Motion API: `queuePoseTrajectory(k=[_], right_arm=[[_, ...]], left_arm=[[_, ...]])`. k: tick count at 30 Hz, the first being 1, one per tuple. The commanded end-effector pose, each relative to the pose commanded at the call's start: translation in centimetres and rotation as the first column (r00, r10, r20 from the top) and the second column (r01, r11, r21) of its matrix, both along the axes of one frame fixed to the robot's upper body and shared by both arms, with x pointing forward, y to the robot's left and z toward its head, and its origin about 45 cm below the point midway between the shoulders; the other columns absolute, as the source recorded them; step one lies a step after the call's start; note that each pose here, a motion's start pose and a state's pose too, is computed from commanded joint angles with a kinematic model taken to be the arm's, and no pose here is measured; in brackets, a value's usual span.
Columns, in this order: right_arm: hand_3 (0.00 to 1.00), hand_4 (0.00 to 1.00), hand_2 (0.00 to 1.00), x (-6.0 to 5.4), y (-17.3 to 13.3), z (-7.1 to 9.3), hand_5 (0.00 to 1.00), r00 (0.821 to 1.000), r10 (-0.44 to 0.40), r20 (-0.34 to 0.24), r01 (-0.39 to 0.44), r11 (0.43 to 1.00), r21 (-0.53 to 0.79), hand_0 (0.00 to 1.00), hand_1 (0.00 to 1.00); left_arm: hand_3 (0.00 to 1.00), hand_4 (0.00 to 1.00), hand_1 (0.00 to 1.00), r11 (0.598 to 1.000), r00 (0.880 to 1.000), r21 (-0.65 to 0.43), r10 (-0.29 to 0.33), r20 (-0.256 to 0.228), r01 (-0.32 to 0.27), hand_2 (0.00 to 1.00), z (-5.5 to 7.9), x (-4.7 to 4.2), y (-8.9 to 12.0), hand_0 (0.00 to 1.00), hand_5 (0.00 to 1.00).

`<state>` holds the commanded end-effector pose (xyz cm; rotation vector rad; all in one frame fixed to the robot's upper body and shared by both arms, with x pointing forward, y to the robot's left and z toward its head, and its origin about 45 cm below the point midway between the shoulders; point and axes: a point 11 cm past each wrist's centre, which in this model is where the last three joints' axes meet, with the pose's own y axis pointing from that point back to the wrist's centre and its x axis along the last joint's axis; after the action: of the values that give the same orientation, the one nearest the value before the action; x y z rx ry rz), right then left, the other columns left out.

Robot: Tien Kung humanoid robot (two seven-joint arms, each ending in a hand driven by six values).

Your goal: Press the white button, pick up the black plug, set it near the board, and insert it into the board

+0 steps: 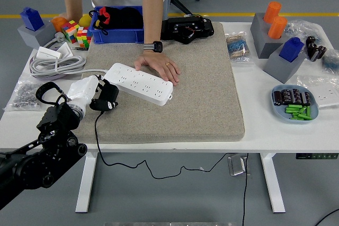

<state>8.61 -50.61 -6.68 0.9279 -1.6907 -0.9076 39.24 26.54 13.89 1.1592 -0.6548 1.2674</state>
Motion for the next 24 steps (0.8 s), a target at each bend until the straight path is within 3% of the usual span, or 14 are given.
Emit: queuePoseTrajectory(k=[10,11,16,17,22,23,24], right_arm=[[0.614,0.667,0.632,0.04,-0.22,0.12,0.423,1.0,0.002,0.005,-0.002,1.0,-0.011,0.766,0.647],[0.611,0.666,0.632,0.07,-0.24,0.14,0.424,1.0,0.002,0.008,-0.001,1.0,-0.013,0.765,0.646],[0.611,0.666,0.632,0.17,-0.37,0.23,0.424,1.0,0.004,0.015,-0.003,1.0,-0.02,0.765,0.646],[0.61,0.667,0.631,0.15,-0.38,0.23,0.421,1.0,0.004,0.015,-0.004,1.0,-0.022,0.765,0.644],[0.61,0.667,0.631,0.06,-0.42,0.23,0.421,1.0,0.005,0.017,-0.005,1.0,-0.026,0.765,0.644],[0.61,0.667,0.631,0.05,-0.44,0.23,0.421,1.0,0.006,0.017,-0.005,1.0,-0.027,0.765,0.644],[0.609,0.665,0.629,0.04,-0.45,0.24,0.419,1.0,0.006,0.017,-0.005,1.0,-0.028,0.765,0.641]], left_arm=[[0.602,0.832,0.531,1.0,1.0,0.013,-0.013,0.021,0.013,0.549,0.18,0.07,-0.18,0.393,0.085],[0.576,0.678,0.414,1.0,1.0,0.015,-0.013,0.024,0.013,0.458,0.2,0.09,-0.19,0.316,0.002],[0.576,0.678,0.414,1.0,0.999,0.016,-0.02,0.044,0.019,0.458,0.27,0.08,-0.24,0.316,0.002],[0.522,0.673,0.29,1.0,0.998,0.015,-0.023,0.051,0.022,0.341,0.31,0.08,-0.28,0.264,0.002],[0.522,0.673,0.29,1.0,0.998,0.008,-0.024,0.058,0.023,0.341,0.31,0.07,-0.26,0.264,0.002],[0.464,0.565,0.251,1.0,0.998,0.005,-0.023,0.057,0.023,0.293,0.29,0.05,-0.25,0.257,0.002],[0.464,0.565,0.251,1.0,0.998,0.002,-0.023,0.057,0.023,0.293,0.29,0.02,-0.24,0.257,0.002]])
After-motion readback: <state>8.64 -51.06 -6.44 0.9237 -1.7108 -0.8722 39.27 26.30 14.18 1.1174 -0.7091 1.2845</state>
